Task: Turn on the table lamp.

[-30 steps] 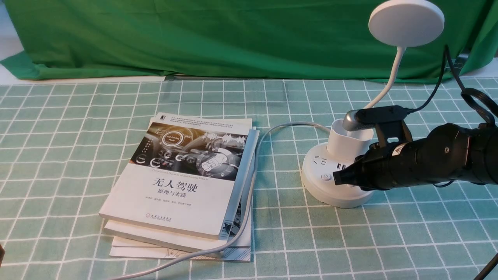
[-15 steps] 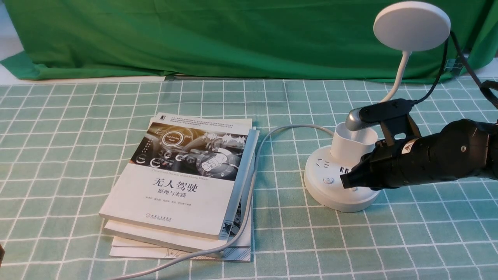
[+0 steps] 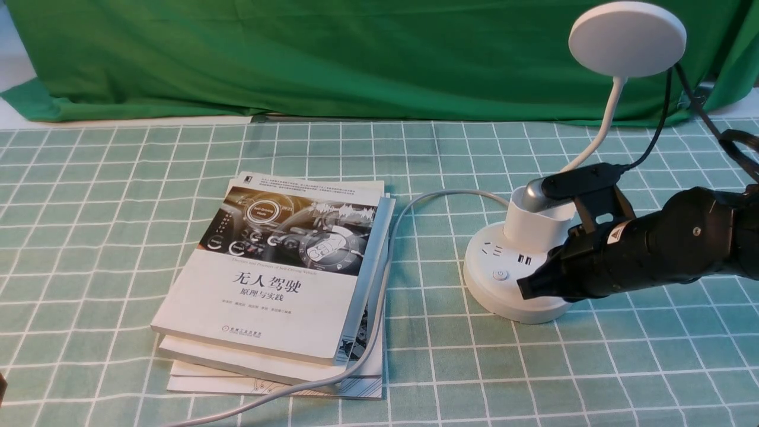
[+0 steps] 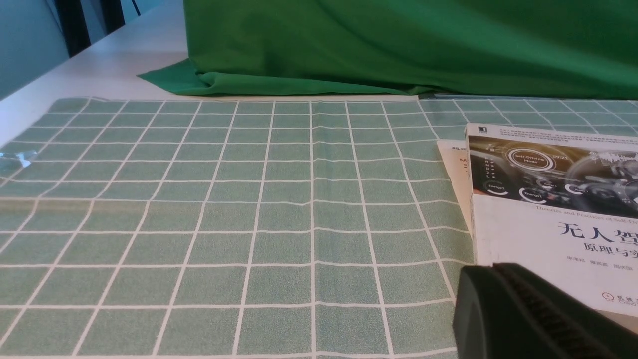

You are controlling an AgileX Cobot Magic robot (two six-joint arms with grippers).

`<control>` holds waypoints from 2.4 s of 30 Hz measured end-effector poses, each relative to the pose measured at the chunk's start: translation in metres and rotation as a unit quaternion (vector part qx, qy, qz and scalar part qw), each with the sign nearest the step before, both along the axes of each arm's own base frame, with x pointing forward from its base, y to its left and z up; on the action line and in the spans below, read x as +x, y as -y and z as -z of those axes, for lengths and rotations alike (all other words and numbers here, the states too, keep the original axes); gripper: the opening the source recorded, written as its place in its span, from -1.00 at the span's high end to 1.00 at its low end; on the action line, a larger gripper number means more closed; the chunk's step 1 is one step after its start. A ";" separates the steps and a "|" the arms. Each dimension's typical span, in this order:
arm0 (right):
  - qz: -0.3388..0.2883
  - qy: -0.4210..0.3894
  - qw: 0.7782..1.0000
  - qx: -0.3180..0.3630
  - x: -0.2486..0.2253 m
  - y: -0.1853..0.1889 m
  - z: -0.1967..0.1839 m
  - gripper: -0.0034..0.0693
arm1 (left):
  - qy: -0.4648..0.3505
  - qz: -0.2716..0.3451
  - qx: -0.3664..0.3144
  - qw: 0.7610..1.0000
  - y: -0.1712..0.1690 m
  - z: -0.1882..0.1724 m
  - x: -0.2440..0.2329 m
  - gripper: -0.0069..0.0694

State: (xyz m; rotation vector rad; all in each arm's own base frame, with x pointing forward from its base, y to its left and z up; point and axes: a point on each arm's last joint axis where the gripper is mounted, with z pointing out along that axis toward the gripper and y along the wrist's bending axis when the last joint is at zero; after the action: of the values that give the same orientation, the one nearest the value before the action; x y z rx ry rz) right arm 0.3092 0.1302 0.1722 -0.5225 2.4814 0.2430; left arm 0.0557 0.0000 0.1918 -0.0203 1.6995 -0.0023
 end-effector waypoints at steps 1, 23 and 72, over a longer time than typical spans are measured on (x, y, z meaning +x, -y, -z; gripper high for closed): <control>0.000 -0.002 1.000 -0.001 0.000 0.000 0.001 0.82 | 0.000 0.000 0.000 1.000 0.000 0.000 0.000 0.76; -0.002 -0.007 1.000 -0.002 0.006 -0.007 0.012 0.82 | 0.000 0.000 0.002 1.000 0.000 0.000 0.000 0.76; -0.035 0.382 0.911 0.153 -0.262 0.099 -0.139 0.73 | 0.000 -0.001 0.007 1.000 0.000 0.000 0.000 0.76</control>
State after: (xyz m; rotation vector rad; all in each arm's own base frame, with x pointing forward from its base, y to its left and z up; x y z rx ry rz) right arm 0.0468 0.0309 0.3116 -0.4569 1.6269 0.3657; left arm 0.0557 0.0003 0.1917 -0.0110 1.6998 0.0103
